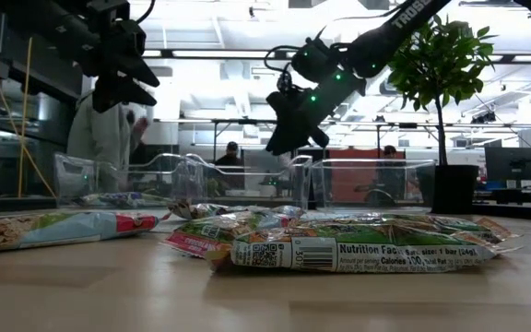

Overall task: Pick and place Granola Bars by type
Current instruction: Put the red granola bar into the middle transparent bin

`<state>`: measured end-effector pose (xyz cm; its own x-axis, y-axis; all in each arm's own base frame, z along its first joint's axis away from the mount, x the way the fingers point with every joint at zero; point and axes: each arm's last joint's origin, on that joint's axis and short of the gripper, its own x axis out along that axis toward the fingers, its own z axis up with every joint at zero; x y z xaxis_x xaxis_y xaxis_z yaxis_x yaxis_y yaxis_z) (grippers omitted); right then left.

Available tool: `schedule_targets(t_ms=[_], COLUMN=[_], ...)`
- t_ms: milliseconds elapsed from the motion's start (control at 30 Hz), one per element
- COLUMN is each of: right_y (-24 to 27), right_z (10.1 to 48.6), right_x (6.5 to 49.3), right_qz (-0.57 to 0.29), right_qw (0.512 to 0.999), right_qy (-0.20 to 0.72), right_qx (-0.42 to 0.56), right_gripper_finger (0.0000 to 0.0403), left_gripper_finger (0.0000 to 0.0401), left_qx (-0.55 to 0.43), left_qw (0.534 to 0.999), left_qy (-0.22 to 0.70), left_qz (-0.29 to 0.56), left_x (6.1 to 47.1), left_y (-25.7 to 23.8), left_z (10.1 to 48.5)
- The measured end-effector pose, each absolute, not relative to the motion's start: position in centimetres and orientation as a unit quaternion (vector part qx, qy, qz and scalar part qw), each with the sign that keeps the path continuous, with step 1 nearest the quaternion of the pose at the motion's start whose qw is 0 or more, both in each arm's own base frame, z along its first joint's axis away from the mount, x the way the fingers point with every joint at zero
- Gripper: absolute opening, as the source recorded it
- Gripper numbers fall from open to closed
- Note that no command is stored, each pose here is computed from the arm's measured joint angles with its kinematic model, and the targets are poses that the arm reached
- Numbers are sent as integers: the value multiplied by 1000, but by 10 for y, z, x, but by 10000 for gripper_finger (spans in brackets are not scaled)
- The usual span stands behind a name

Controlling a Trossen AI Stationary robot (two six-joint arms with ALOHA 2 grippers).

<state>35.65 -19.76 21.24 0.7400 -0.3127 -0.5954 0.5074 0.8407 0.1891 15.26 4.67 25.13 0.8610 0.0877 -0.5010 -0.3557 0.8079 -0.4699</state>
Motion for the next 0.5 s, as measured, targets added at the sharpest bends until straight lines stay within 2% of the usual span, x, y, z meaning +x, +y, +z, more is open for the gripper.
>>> schedule_targets(t_ms=[233,367,500], right_y=[-197,-196,-185], right_z=[214,222,232], right_x=[358,364,373], right_qz=[-192,-125,-38], right_qw=[930,955,974], right_qy=[280,236,189], right_qx=[144,129,120], right_gripper_finger=[173,201,210], left_gripper_finger=[179,179,179], left_qx=[-285,-285,-285], left_qw=[921,922,922], left_qy=[235,235,235], left_qz=[120,120,120], left_x=[153,153,153], left_y=[47,47,47], left_z=[251,251,251])
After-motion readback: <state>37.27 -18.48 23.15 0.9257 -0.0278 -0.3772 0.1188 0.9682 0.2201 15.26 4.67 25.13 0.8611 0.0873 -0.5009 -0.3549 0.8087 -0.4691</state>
